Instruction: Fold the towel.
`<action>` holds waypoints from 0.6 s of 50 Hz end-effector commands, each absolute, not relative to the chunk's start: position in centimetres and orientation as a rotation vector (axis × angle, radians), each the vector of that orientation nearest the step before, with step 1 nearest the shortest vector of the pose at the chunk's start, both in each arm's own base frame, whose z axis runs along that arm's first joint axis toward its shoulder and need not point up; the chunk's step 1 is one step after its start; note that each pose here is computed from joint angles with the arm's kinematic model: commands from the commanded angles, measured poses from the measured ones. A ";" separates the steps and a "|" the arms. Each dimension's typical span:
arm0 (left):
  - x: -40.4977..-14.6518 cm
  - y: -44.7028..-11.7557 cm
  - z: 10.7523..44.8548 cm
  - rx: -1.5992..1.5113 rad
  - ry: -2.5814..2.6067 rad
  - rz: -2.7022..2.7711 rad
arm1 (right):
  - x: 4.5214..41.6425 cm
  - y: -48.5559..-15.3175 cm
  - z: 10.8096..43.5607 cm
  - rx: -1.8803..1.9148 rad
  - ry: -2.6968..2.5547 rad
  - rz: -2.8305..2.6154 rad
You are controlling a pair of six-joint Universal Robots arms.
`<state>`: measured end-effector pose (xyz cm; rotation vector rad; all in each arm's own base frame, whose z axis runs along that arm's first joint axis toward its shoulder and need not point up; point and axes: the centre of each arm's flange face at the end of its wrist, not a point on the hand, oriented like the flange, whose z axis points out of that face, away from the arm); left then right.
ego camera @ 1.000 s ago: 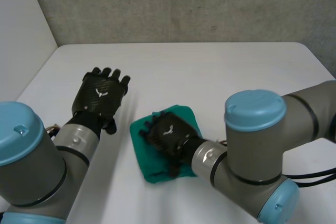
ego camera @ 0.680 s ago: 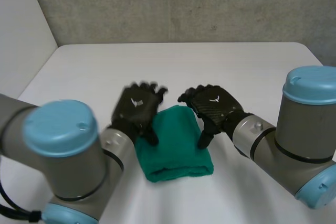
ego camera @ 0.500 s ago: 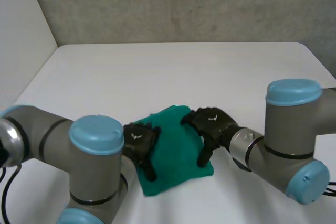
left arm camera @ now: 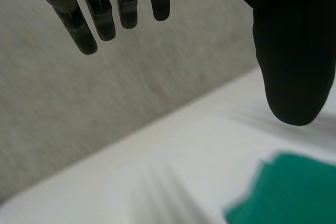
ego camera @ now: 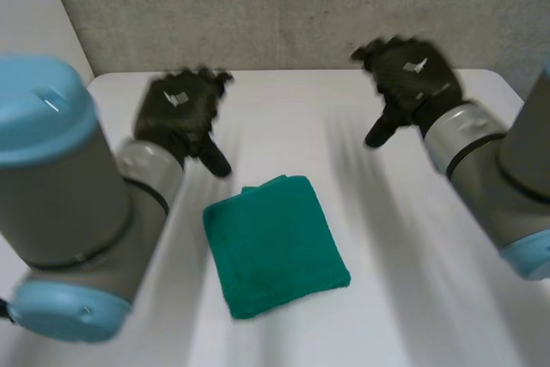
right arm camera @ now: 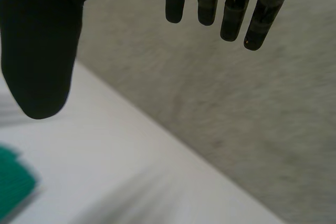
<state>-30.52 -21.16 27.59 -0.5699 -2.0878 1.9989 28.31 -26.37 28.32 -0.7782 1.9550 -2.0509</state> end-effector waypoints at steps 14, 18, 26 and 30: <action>-24.6 -25.1 35.1 -0.332 -2.015 1.970 | 24.2 -28.0 31.9 -0.585 2.079 -2.187; -24.6 -24.8 35.0 -0.338 -2.019 1.965 | 23.9 -27.4 32.9 -0.569 2.045 -2.224; -24.6 -24.3 34.8 -0.343 -2.029 1.954 | 23.8 -27.0 33.3 -0.566 2.031 -2.236; -24.5 -24.1 34.4 -0.347 -2.042 1.943 | 23.8 -26.9 33.4 -0.566 2.026 -2.238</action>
